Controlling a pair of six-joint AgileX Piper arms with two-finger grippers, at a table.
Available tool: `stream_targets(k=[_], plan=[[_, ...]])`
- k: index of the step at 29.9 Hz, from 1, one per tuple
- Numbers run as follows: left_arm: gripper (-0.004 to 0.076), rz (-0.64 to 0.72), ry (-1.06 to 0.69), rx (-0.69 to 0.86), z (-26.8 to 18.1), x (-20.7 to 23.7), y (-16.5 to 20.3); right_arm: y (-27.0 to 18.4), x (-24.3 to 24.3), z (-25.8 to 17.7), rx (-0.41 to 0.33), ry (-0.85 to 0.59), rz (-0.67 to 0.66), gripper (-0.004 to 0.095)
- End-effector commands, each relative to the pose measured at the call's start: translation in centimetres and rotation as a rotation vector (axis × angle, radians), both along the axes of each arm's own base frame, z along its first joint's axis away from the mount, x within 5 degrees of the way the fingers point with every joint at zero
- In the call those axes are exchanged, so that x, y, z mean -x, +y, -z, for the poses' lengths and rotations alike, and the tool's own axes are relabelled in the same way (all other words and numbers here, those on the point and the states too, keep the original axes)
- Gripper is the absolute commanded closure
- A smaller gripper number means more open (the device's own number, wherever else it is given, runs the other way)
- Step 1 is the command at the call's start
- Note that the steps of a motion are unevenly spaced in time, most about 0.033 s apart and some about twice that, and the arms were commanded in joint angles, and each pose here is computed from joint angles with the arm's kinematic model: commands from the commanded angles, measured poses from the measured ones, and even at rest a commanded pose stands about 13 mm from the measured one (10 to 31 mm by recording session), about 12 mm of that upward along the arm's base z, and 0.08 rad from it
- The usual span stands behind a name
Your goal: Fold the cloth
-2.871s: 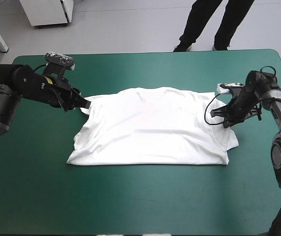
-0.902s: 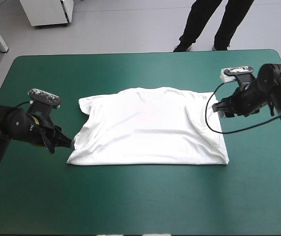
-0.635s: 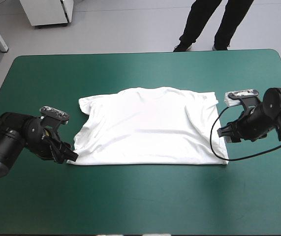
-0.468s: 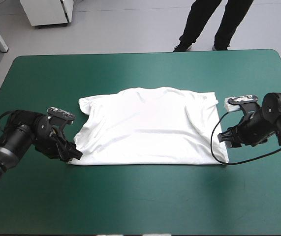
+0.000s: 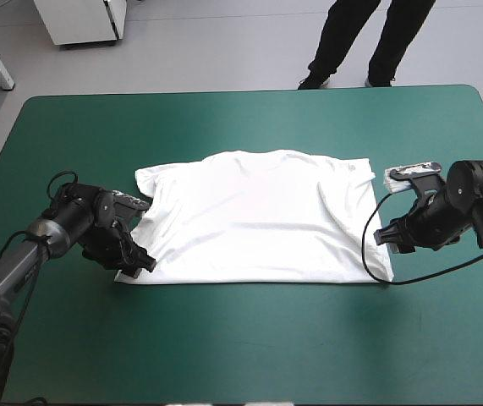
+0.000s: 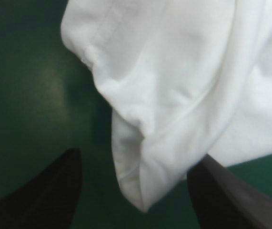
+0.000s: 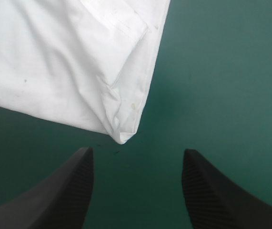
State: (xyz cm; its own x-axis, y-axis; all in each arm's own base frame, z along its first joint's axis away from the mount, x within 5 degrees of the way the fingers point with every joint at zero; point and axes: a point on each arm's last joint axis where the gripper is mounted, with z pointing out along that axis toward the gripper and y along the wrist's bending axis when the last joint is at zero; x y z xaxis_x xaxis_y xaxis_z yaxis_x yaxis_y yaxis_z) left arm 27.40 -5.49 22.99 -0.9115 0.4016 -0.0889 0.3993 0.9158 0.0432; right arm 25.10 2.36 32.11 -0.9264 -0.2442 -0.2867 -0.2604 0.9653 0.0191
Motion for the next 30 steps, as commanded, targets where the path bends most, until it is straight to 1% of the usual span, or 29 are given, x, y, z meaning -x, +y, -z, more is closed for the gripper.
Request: stream_targets(k=[1, 5, 8, 11, 17, 19, 26, 28, 30], plan=[[0.0253, -0.005, -0.026, 0.017, -0.1, -0.7, -0.3, 0.0, 0.3, -1.5, 0.000, -0.082, -0.004, 0.0377], [0.0260, -0.010, -0.002, 0.061, 0.7, -1.1, -0.8, -0.1, 0.3, -1.5, 0.004, -0.088, -0.003, 0.0377], [0.0300, -0.011, 0.012, 0.080, 1.2, -1.2, -1.0, -0.2, 0.2, -1.5, 0.019, -0.091, -0.004, 0.0377], [0.0391, -0.013, 0.022, 0.086, 1.4, -1.3, -1.1, -0.2, 0.2, -1.5, 0.024, -0.091, -0.005, 0.0377], [0.0661, -0.015, 0.021, 0.109, 1.4, -1.3, -1.3, -0.2, 0.0, -1.3, 0.027, -0.086, -0.005, 0.0377], [0.0736, -0.014, 0.021, 0.111, 1.4, -1.3, -1.3, -0.2, -0.3, -1.0, 0.026, -0.079, -0.001, 0.0377], [0.0746, -0.006, 0.025, 0.116, 1.0, -1.0, -1.3, -0.1, -1.8, 0.9, 0.030, -0.003, 0.000, 0.0374], [0.0746, -0.006, 0.014, 0.118, 0.7, -0.9, -1.3, -0.1, -2.2, 1.6, 0.028, 0.021, 0.001, 0.0359], [0.0746, -0.001, 0.006, 0.120, 0.5, -0.8, -1.3, 0.1, -2.6, 2.4, 0.012, 0.054, 0.003, 0.0357]])
